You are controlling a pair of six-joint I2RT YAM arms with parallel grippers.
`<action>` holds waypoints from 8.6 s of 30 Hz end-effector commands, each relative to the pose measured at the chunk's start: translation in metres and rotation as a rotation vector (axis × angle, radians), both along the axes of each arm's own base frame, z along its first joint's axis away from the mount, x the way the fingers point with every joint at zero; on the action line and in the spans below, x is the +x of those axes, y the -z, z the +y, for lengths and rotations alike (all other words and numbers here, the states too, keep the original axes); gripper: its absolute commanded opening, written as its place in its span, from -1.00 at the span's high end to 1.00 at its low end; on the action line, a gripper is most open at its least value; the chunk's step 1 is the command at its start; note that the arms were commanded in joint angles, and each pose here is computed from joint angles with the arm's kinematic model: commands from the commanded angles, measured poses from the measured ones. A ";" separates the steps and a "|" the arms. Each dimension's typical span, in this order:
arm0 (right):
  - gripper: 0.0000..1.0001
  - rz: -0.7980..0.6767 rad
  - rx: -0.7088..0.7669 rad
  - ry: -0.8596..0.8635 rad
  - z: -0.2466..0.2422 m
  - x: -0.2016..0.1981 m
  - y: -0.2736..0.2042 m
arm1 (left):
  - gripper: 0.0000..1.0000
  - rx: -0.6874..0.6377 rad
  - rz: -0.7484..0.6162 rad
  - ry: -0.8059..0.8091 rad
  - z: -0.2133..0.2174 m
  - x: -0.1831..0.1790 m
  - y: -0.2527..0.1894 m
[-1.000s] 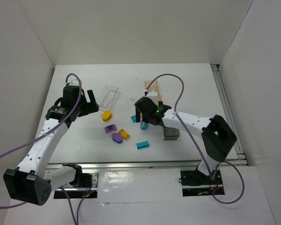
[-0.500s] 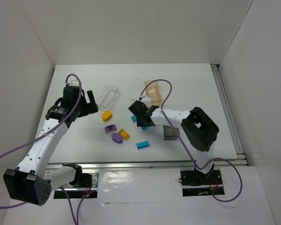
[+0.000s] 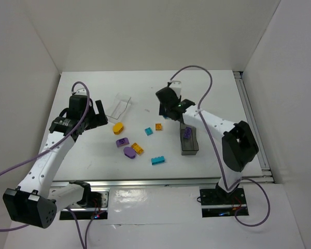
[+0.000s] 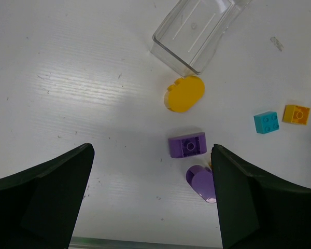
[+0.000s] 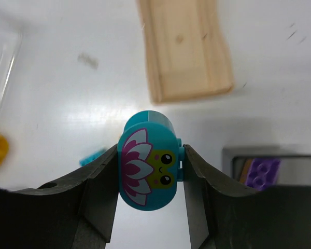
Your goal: Sort the legos into containers by color
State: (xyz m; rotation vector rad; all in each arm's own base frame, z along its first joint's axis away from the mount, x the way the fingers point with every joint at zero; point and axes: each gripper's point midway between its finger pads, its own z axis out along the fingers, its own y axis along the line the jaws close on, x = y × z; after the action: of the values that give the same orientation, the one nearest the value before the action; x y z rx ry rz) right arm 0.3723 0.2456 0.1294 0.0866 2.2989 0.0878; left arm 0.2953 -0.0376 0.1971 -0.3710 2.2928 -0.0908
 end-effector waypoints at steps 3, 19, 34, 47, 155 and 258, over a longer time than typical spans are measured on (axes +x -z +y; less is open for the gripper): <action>0.22 -0.073 0.012 0.065 -0.035 0.073 -0.020 | -1.00 0.057 -0.013 -0.012 0.009 0.000 -0.018; -0.55 -0.087 -0.035 0.077 -0.025 0.128 -0.016 | -1.00 0.077 0.018 -0.027 0.014 -0.003 -0.003; -0.55 -0.004 -0.021 -0.493 0.105 -0.016 0.032 | -1.00 0.095 0.088 -0.123 0.024 -0.006 0.014; -0.48 0.060 -0.127 -0.441 0.103 -0.006 0.079 | -1.00 0.070 0.104 -0.140 0.021 -0.007 0.018; 0.54 -0.128 0.179 -0.418 0.224 0.079 -0.002 | -1.00 -0.087 0.139 -0.186 0.014 -0.017 0.031; -0.66 0.164 -0.170 -0.757 0.119 -0.163 0.086 | -0.93 0.028 -0.144 0.017 -0.040 0.091 -0.105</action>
State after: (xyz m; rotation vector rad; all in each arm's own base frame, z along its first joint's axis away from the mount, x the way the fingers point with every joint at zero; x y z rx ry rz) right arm 0.1957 0.3357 0.0307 -0.8668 2.4577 0.2173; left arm 0.3975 -0.0848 0.3054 -0.3090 2.1282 -0.1032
